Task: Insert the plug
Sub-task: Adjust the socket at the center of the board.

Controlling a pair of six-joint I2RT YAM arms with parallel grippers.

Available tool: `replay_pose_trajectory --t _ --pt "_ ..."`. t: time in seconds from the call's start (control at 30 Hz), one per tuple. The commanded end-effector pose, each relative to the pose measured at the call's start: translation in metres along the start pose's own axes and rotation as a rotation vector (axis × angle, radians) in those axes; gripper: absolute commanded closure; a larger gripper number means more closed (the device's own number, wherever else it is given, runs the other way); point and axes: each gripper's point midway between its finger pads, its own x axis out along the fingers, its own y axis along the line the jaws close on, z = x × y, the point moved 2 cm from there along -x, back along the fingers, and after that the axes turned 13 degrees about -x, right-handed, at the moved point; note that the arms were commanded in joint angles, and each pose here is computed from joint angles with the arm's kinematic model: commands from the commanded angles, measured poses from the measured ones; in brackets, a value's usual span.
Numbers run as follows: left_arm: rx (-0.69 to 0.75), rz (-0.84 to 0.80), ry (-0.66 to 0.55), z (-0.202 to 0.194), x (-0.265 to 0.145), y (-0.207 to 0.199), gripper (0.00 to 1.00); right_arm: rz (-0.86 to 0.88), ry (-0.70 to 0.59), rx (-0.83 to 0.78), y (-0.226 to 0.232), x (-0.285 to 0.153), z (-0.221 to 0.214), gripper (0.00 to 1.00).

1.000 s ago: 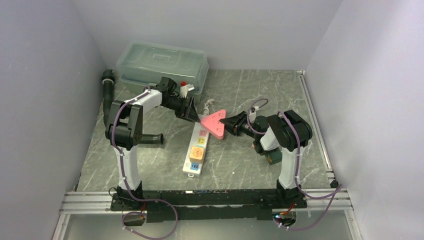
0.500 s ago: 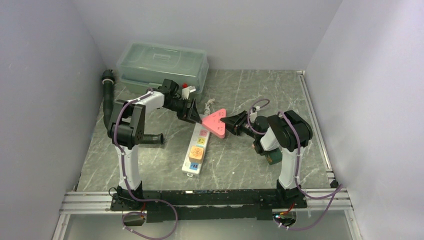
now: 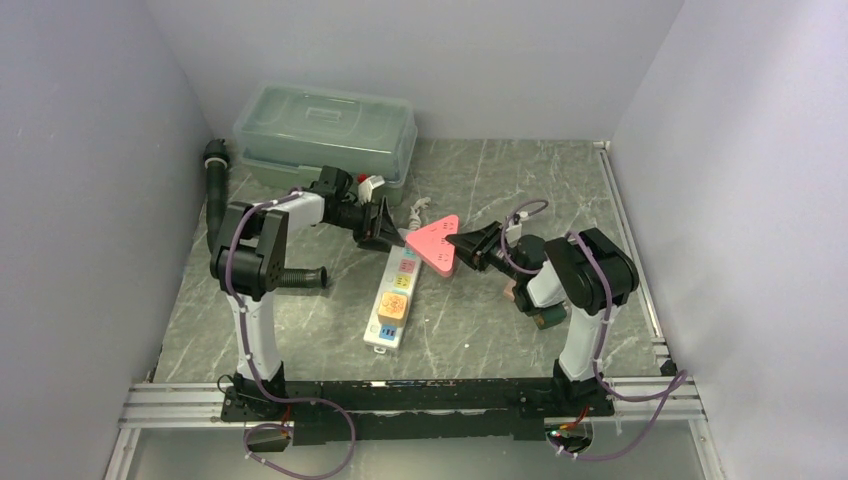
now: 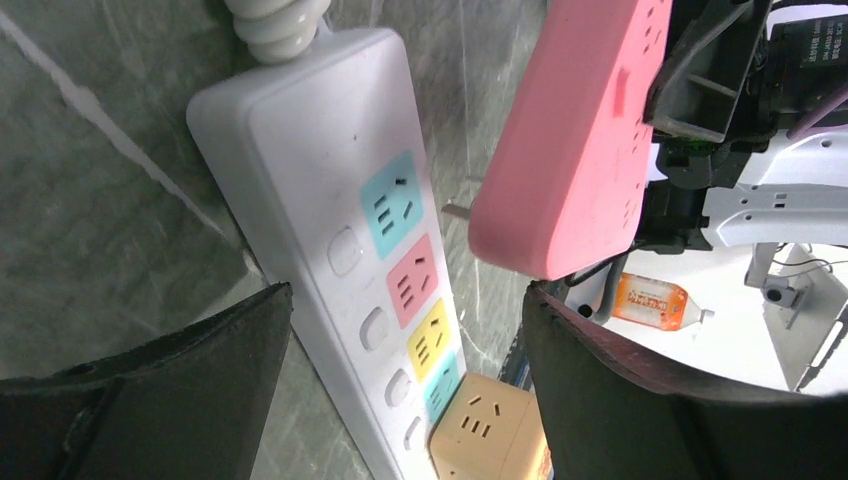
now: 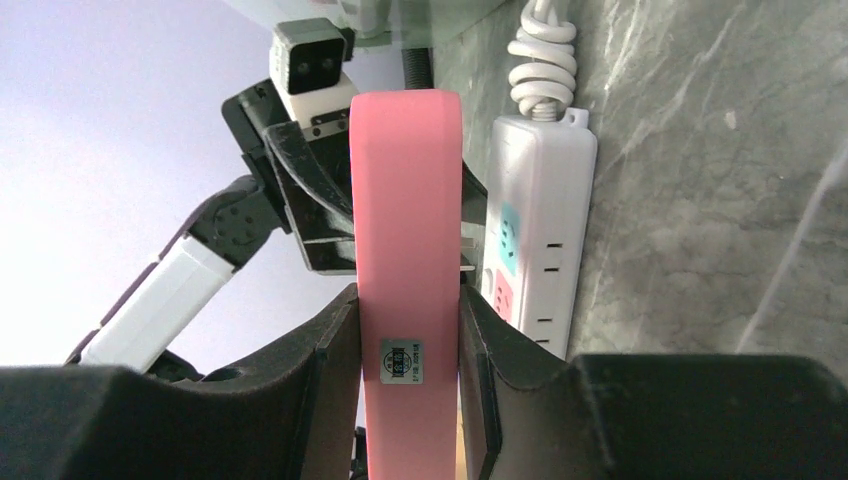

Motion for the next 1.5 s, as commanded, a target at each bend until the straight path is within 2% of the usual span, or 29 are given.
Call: replay_pose_trajectory --t 0.0,0.37,0.6,0.7,0.83,1.07,1.27,1.47 --pt "-0.021 -0.056 -0.024 -0.007 -0.005 -0.017 0.11 0.128 -0.079 -0.082 0.033 0.000 0.017 1.00" --pt "-0.221 -0.122 -0.005 -0.037 0.006 -0.012 0.14 0.056 -0.087 -0.089 0.014 -0.003 0.014 1.00" --pt "-0.206 -0.150 0.012 -0.032 -0.006 -0.026 0.15 0.014 -0.096 -0.081 0.000 -0.013 0.014 1.00" --pt "-0.140 -0.094 0.035 -0.032 -0.018 -0.026 0.12 0.004 -0.098 -0.079 -0.004 -0.014 0.013 1.00" --pt "0.123 0.013 0.118 -0.033 -0.039 -0.024 0.10 0.000 -0.101 -0.067 -0.007 -0.016 0.011 1.00" --pt "0.553 0.139 0.404 -0.078 -0.070 0.016 0.19 -0.048 -0.093 -0.066 -0.018 -0.018 0.008 1.00" --pt "0.762 0.241 0.566 -0.115 -0.056 0.036 0.30 -0.062 -0.104 -0.051 -0.025 -0.020 0.015 1.00" --pt "0.827 0.226 0.572 -0.121 -0.038 0.034 0.40 -0.067 -0.092 -0.059 -0.024 -0.023 0.017 1.00"
